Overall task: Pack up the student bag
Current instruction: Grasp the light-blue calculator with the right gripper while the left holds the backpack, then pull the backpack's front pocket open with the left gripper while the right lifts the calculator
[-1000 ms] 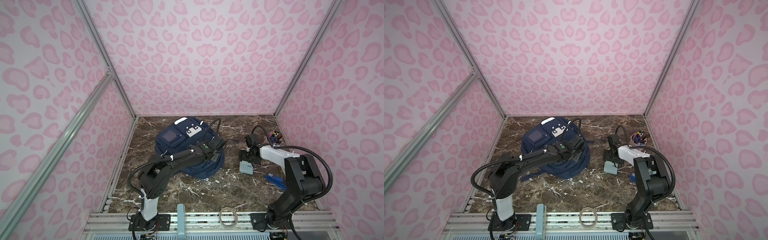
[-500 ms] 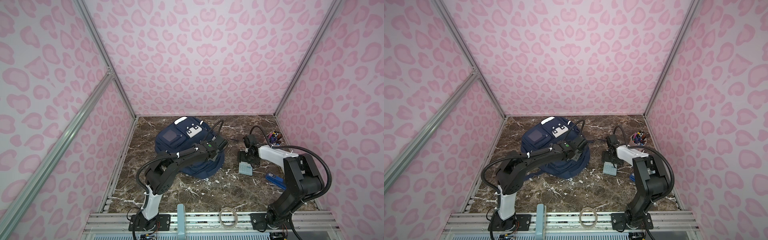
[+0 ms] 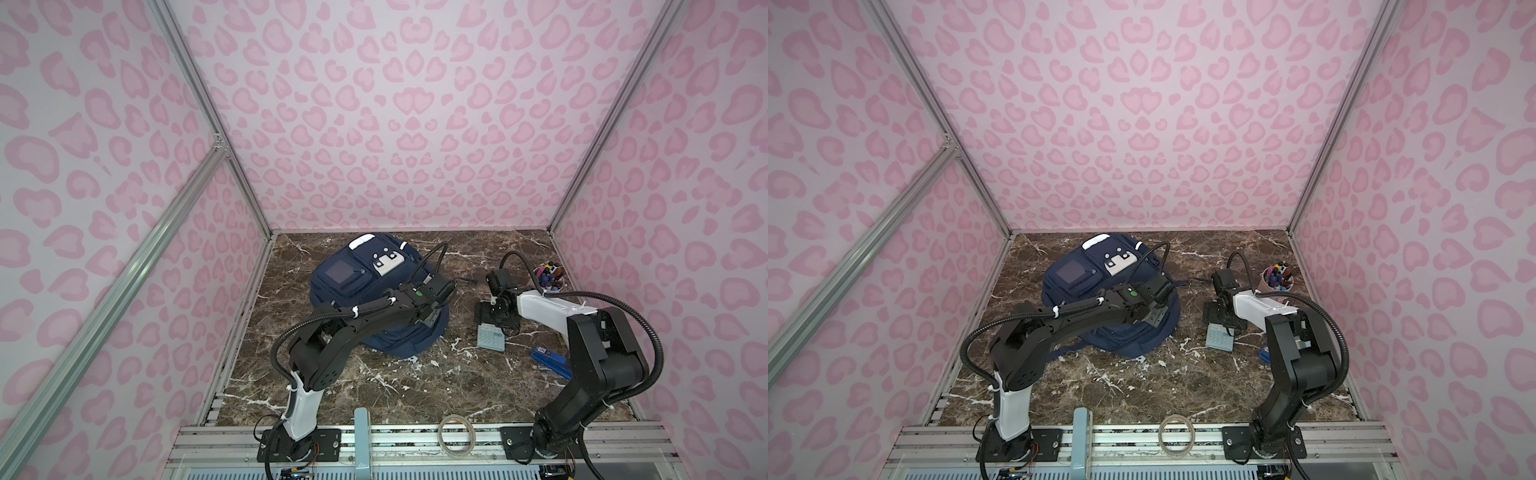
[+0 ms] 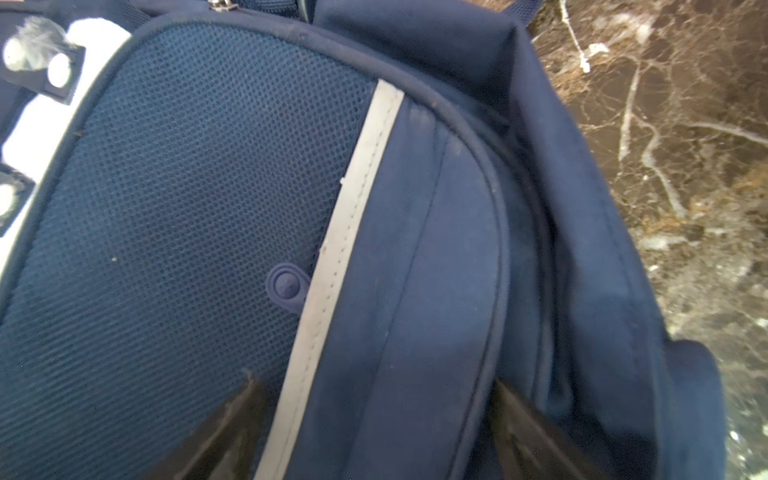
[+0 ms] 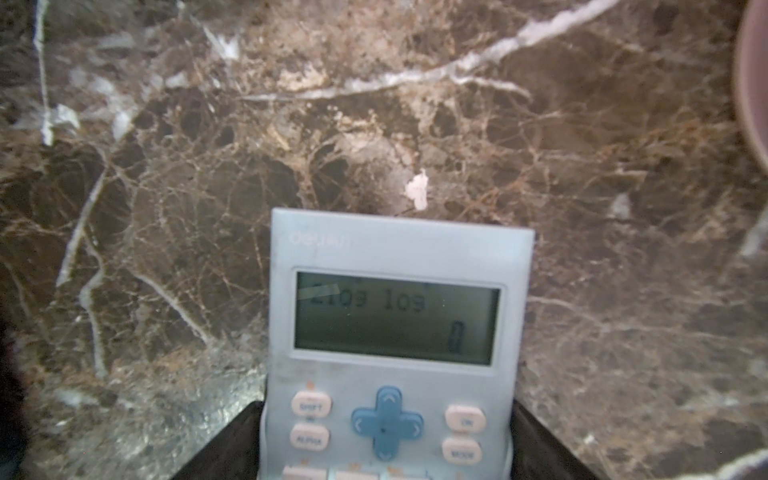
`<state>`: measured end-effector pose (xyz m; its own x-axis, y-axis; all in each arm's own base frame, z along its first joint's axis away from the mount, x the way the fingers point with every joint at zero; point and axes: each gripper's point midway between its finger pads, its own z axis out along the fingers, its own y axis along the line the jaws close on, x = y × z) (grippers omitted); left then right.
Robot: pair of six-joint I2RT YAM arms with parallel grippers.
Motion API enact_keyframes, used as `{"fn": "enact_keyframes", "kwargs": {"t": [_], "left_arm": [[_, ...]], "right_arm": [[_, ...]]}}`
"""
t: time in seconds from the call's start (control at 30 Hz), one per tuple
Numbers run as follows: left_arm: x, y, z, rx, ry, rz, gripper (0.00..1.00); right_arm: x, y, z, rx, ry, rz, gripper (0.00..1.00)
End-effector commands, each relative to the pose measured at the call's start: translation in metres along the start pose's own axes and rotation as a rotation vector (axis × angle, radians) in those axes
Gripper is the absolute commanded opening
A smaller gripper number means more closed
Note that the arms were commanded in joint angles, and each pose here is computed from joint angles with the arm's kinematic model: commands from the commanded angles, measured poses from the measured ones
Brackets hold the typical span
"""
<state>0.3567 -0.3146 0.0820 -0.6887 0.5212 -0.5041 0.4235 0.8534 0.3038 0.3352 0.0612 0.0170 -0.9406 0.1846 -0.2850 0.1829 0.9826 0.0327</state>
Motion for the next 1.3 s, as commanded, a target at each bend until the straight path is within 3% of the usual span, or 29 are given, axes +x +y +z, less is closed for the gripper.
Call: {"fn": "enact_keyframes", "kwargs": {"t": [0.0,0.07,0.17,0.2,0.3,0.47,0.53,0.7,0.8,1.0,1.13,1.27], "left_arm": [[0.002,0.004,0.005,-0.035,0.006,0.000,0.82],[-0.001,0.009,0.003,-0.047,-0.004,-0.013,0.59],[-0.009,0.010,-0.008,-0.016,-0.024,-0.035,0.06],[-0.013,0.011,-0.013,-0.009,-0.038,-0.047,0.03],[-0.021,0.019,-0.031,0.064,-0.051,-0.119,0.03],[-0.048,0.025,-0.075,0.419,-0.129,-0.353,0.03],[-0.055,0.028,-0.086,0.502,-0.146,-0.402,0.03],[-0.064,0.031,-0.097,0.546,-0.168,-0.433,0.03],[-0.072,0.023,-0.103,0.648,-0.184,-0.473,0.03],[-0.094,0.029,-0.118,0.713,-0.227,-0.536,0.03],[-0.105,0.038,-0.127,0.786,-0.257,-0.606,0.03],[-0.103,0.040,-0.136,0.817,-0.288,-0.643,0.03]], "right_arm": [[0.017,-0.004,0.003,0.010,0.065,-0.002,0.89],[0.017,-0.003,0.002,0.001,0.061,0.001,0.86],[0.017,0.003,0.003,-0.020,0.060,-0.003,0.83],[0.018,0.004,0.003,-0.017,0.060,-0.008,0.82],[0.018,-0.001,0.004,0.019,0.069,-0.018,0.78],[0.012,0.005,-0.012,-0.032,0.030,-0.006,0.74],[0.006,0.010,-0.025,-0.063,-0.002,0.001,0.71],[-0.005,0.023,-0.064,-0.105,-0.078,-0.008,0.70],[-0.008,0.047,-0.088,-0.153,-0.116,-0.043,0.70],[-0.014,0.141,-0.126,-0.410,-0.155,-0.114,0.69],[-0.024,0.193,-0.123,-0.464,-0.126,-0.152,0.70],[-0.039,0.215,-0.100,-0.458,-0.092,-0.111,0.72]]}}
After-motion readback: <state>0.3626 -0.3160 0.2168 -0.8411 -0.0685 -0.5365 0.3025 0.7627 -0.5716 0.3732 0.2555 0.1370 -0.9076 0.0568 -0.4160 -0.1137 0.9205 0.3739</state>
